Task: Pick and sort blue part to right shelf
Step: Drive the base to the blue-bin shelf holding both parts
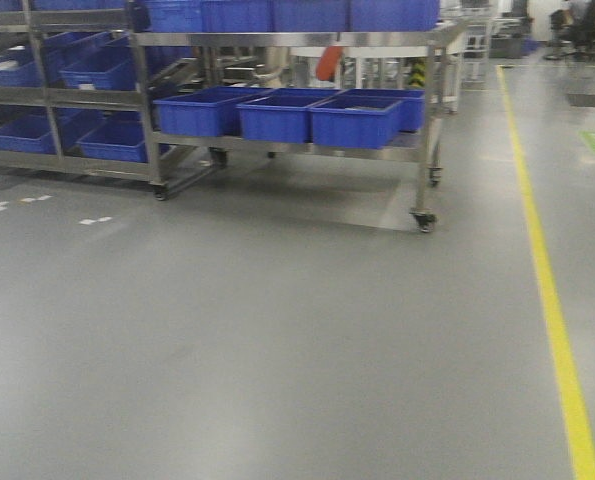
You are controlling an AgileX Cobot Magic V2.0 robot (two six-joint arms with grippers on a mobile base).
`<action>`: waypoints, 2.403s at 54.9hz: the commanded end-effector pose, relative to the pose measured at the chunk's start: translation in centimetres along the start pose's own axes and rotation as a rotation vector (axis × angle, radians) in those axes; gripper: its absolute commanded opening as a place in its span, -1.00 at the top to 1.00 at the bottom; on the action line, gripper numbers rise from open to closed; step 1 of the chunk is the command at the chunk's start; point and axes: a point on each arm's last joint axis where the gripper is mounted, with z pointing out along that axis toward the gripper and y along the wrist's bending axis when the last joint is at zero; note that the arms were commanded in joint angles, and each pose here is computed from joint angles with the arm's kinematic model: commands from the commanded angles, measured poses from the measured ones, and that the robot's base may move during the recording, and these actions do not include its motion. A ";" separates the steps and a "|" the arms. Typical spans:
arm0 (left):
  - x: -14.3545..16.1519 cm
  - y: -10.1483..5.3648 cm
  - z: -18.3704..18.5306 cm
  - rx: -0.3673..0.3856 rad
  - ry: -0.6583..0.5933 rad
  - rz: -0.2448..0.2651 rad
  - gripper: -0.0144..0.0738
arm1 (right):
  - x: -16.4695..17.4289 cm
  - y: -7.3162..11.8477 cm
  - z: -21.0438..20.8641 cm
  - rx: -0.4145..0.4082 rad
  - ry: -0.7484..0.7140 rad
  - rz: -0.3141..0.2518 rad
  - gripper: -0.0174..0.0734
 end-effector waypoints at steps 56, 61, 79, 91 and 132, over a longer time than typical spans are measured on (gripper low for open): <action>-1.6 -0.1 -0.2 0.024 -0.093 -0.002 0.04 | -1.5 0.3 0.0 -0.029 -0.092 -0.028 0.16; -1.6 -0.1 -0.2 0.024 -0.093 -0.002 0.04 | -1.5 0.3 0.0 -0.029 -0.092 -0.028 0.16; -1.6 -0.1 -0.2 0.024 -0.093 -0.002 0.04 | -1.5 0.3 0.0 -0.029 -0.092 -0.028 0.16; -1.6 -0.1 -0.2 0.024 -0.093 -0.002 0.04 | -1.5 0.3 0.0 -0.029 -0.092 -0.028 0.16; -1.6 -0.2 -0.2 0.026 -0.092 -0.005 0.04 | -1.5 0.3 0.0 -0.029 -0.091 -0.028 0.16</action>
